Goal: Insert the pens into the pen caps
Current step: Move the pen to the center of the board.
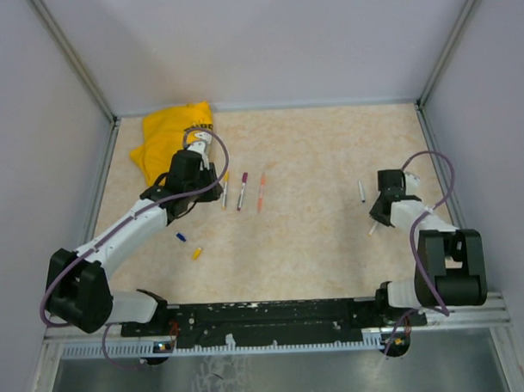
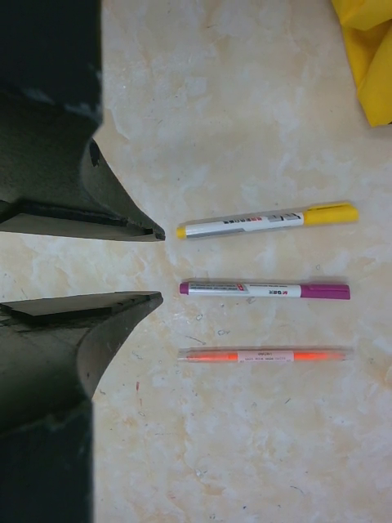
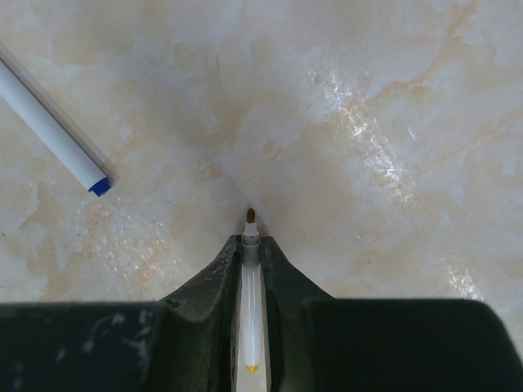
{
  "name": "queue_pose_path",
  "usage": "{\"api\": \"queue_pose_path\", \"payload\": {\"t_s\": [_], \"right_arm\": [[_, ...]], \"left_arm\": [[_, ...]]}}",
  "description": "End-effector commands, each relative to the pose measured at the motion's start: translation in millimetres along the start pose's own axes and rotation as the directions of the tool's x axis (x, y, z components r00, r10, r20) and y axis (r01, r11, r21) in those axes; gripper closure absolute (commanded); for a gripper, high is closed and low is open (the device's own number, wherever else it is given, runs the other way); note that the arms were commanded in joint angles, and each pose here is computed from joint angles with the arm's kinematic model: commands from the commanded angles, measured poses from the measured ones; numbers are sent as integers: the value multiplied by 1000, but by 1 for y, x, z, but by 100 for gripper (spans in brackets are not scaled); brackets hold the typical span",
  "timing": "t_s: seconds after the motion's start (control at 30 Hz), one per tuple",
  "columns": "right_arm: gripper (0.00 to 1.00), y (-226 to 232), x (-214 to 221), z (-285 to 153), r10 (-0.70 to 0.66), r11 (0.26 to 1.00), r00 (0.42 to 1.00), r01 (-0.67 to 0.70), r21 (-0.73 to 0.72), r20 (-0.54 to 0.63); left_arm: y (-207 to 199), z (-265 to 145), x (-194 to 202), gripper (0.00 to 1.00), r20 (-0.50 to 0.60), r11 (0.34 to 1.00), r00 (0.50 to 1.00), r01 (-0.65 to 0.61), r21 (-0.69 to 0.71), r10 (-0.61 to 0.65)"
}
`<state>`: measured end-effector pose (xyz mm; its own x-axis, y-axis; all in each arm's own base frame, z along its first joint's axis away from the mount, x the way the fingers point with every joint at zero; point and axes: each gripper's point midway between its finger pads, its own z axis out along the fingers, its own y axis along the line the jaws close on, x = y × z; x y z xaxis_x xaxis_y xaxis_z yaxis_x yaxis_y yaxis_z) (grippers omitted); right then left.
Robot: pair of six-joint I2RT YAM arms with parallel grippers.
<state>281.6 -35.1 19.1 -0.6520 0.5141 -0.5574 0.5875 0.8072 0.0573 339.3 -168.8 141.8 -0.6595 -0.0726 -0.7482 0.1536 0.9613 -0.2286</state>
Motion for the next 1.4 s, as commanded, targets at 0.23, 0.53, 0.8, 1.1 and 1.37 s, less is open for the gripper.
{"api": "queue_pose_path", "payload": {"t_s": [0.23,0.53,0.8,1.1,1.37], "right_arm": [[95,23,-28,-39,-60,981,993,78,-177,101],[100,101,-7,-81,-220,864,963,266,-427,155],[100,175,46,-107,-366,764,914,401,-505,172],[98,198,101,-102,-418,776,901,421,-469,117],[94,192,111,-90,-428,792,898,429,-434,108]], "left_arm": [[-3,-4,-7,63,34,1000,999,12,23,-13],[-7,-8,-9,59,54,998,998,24,58,-27],[2,-13,-2,59,52,997,997,63,37,-65],[22,-18,9,59,48,990,990,137,-37,-135],[36,-16,24,58,26,976,980,198,-91,-196]]}}
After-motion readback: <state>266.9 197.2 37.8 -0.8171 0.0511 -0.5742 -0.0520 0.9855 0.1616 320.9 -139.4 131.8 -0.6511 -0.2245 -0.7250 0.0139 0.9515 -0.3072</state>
